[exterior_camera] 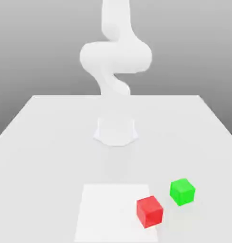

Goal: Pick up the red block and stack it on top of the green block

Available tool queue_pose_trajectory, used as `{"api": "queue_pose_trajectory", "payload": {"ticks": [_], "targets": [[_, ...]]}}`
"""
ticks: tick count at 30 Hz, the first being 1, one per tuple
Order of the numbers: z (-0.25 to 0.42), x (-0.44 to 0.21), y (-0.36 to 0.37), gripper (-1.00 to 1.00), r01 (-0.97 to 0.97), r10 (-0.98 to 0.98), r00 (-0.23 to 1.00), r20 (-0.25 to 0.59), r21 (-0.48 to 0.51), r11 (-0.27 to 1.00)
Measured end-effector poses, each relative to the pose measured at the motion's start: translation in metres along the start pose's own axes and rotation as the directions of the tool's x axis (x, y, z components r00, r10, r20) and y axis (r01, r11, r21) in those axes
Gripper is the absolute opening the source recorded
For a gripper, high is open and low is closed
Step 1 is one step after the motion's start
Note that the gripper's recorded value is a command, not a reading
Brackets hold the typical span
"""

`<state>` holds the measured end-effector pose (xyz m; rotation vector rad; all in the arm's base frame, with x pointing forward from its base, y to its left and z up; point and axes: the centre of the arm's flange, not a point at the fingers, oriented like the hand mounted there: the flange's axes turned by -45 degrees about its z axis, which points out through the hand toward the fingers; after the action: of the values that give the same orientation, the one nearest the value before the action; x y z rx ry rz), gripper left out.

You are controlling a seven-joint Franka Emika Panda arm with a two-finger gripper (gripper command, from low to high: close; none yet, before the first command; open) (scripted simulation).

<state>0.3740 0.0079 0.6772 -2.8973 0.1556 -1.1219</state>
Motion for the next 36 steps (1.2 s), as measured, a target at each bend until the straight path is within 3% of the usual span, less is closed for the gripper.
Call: {"api": "queue_pose_trajectory", "payload": {"ticks": [9,17,23,29,35,36], "targets": [[0.15,-0.04,-0.022,0.0,-0.308,0.324,0.926,0.194,-0.108,0.945],[0.262,-0.111,-0.036,0.0,-0.514,0.582,0.758,0.294,-0.28,0.811],[0.328,-0.182,-0.044,0.0,-0.609,0.745,0.591,0.311,-0.434,0.664],[0.376,-0.262,-0.051,0.0,-0.645,0.873,0.406,0.272,-0.592,0.484],[0.425,-0.315,-0.049,0.0,-0.645,0.894,0.368,0.256,-0.622,0.443],[0.43,-0.321,-0.048,-1.0,-0.645,0.894,0.368,0.256,-0.622,0.443]]}}
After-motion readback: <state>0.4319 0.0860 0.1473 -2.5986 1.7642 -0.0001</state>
